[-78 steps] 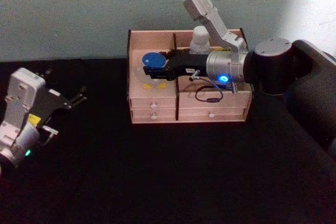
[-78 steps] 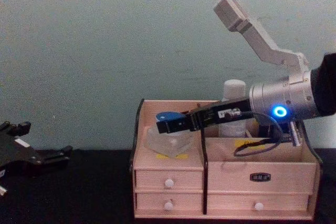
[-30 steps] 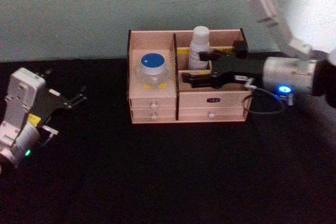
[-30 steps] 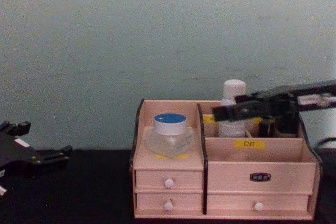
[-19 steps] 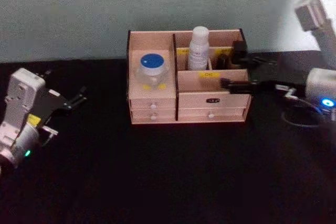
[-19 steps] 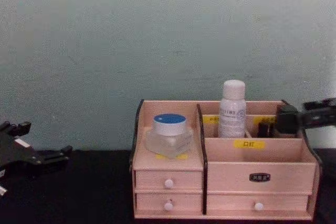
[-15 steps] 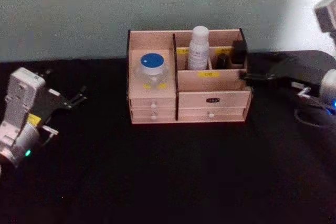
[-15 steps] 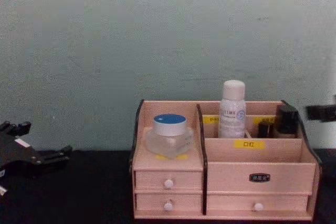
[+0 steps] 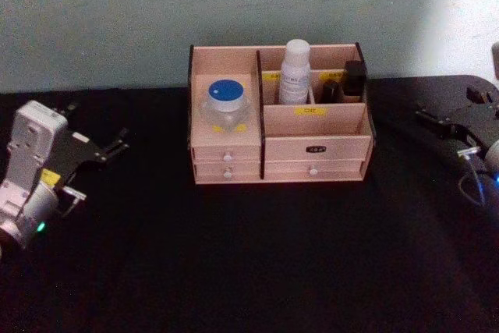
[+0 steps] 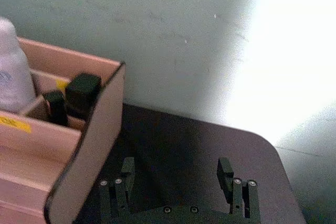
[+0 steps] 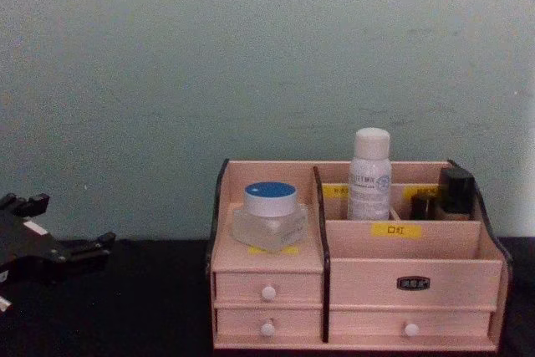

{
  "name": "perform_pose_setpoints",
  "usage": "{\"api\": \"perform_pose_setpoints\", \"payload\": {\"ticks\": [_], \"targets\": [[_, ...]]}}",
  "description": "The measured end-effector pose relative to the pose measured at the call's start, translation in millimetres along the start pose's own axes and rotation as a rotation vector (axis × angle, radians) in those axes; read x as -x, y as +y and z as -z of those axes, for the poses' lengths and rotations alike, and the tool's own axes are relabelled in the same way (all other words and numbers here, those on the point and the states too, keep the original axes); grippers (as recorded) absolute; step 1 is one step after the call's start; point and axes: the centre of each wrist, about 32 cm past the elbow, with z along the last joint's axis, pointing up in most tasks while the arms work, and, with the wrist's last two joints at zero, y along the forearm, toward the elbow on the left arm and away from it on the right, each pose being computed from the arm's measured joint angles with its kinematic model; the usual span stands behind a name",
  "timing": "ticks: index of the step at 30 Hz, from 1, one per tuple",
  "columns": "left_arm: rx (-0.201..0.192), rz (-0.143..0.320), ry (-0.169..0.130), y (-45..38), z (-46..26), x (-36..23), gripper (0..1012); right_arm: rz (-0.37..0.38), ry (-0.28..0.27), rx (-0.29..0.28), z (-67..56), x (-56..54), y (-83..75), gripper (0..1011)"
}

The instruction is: Pick up the facial cleanser and watermelon frost from the table and place them into the tiered storage box.

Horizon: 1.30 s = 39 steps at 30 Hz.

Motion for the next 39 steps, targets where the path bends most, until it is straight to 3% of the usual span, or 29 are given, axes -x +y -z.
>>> {"api": "perform_pose_setpoints", "payload": {"ticks": [9, 15, 39], "targets": [[0.000, 0.000, 0.000, 0.0, 0.0, 0.0, 1001, 0.057, -0.075, 0.023, 31.1, 23.9, 13.5, 1003], [0.000, 0.000, 0.000, 0.0, 0.0, 0.0, 1001, 0.084, -0.112, 0.038, 41.1, 32.2, 19.0, 1002], [0.000, 0.000, 0.000, 0.0, 0.0, 0.0, 1001, 0.076, -0.101, 0.032, 37.9, 29.4, 17.6, 1003]]}}
